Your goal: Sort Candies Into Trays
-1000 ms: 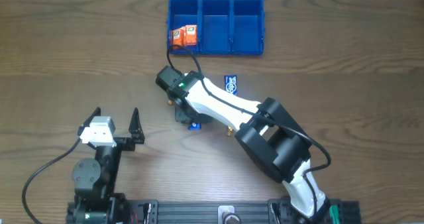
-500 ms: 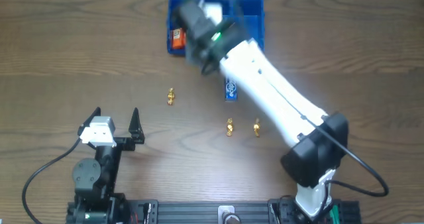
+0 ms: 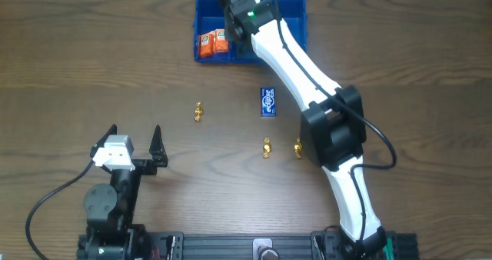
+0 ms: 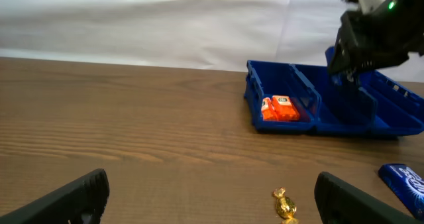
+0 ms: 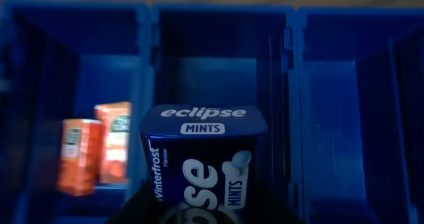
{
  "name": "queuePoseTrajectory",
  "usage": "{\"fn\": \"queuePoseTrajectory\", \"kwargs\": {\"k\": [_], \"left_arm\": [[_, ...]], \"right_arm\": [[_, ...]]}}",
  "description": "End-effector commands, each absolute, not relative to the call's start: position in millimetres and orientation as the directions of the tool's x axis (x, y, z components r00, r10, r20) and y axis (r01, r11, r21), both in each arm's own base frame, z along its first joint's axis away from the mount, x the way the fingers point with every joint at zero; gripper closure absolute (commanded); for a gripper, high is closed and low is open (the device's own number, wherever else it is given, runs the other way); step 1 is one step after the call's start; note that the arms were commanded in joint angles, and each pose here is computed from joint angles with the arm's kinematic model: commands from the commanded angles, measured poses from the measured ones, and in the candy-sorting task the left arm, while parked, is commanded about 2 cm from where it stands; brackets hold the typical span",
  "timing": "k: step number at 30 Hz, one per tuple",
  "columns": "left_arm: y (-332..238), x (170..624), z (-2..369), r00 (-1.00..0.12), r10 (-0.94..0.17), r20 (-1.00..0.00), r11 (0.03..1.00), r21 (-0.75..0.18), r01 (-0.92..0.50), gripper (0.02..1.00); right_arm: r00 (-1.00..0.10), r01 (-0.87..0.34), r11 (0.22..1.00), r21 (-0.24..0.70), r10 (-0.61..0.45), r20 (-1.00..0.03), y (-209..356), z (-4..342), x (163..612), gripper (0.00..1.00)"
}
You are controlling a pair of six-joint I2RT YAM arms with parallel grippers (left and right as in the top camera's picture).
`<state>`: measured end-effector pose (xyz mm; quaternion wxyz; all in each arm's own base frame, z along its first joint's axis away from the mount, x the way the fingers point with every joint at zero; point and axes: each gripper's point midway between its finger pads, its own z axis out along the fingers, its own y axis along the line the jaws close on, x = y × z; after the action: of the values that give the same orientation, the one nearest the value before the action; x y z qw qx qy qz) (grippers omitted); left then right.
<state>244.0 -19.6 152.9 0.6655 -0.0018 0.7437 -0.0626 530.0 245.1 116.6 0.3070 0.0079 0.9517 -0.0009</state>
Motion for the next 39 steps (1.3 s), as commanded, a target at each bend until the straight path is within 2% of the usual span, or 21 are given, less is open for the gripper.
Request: {"fn": "queuePoseTrajectory", "kwargs": {"k": [1, 9, 13, 14, 15, 19, 24, 27, 29, 33, 37, 39], "left_arm": [[-20.9, 243.0, 136.8, -0.162, -0.081, -0.983, 0.992, -0.095, 0.085, 0.020], [-20.9, 243.0, 136.8, -0.162, -0.081, -0.983, 0.992, -0.095, 0.085, 0.020], [-20.9, 243.0, 136.8, -0.162, -0.081, -0.983, 0.992, -0.095, 0.085, 0.020], [-20.9, 243.0, 136.8, -0.162, -0.081, -0.983, 0.992, -0.095, 0.085, 0.023], [-20.9, 243.0, 136.8, -0.162, -0.081, -0.983, 0.992, -0.095, 0.085, 0.020], [-20.9, 243.0, 136.8, -0.162, -0.081, -0.983, 0.992, -0.095, 0.085, 0.023], [-20.9, 243.0, 136.8, -0.162, -0.081, -0.983, 0.992, -0.095, 0.085, 0.020], [-20.9, 243.0, 136.8, -0.162, -0.081, -0.983, 0.992, -0.095, 0.085, 0.020], [-20.9, 243.0, 136.8, -0.162, -0.081, -0.983, 0.992, -0.095, 0.085, 0.020], [-20.9, 243.0, 136.8, -0.162, -0.081, -0.983, 0.992, -0.095, 0.085, 0.020], [-20.9, 243.0, 136.8, -0.162, -0.081, -0.983, 0.992, -0.095, 0.085, 0.020], [-20.9, 243.0, 136.8, -0.162, -0.081, -0.983, 0.992, -0.095, 0.085, 0.020]], "right_arm": [[-0.784, 0.044, 0.999, -0.019, 0.023, -0.620, 228.9, 133.7, 539.0, 0.781], [-0.792, 0.049, 0.998, -0.027, 0.023, -0.610, 225.4, 126.6, 540.0, 0.757], [-0.801, 0.044, 0.999, -0.031, 0.017, -0.598, 227.4, 117.7, 539.5, 0.549], [-0.803, 0.042, 0.999, -0.033, 0.014, -0.596, 228.5, 116.6, 538.6, 0.426], [-0.804, 0.039, 0.999, -0.034, 0.011, -0.595, 229.9, 116.5, 537.8, 0.345], [-0.793, 0.028, 0.999, -0.023, 0.008, -0.609, 236.1, 126.6, 535.4, 0.264], [-0.776, 0.004, 1.000, -0.014, -0.006, -0.630, 238.1, 165.0, 519.5, 0.248], [-0.776, -0.031, 0.999, -0.025, -0.040, -0.629, 236.6, 185.7, 493.3, 0.248], [-0.789, -0.049, 0.998, -0.037, -0.061, -0.611, 233.2, 186.2, 469.2, 0.246], [-0.848, -0.073, 0.997, -0.018, -0.072, -0.525, 226.7, 155.4, 414.6, 0.246], [-0.921, -0.016, 1.000, -0.005, -0.017, -0.389, 210.8, 94.8, 376.3, 0.248], [-0.934, -0.019, 1.000, 0.014, -0.012, -0.358, 208.8, 66.6, 369.5, 0.251]]}}
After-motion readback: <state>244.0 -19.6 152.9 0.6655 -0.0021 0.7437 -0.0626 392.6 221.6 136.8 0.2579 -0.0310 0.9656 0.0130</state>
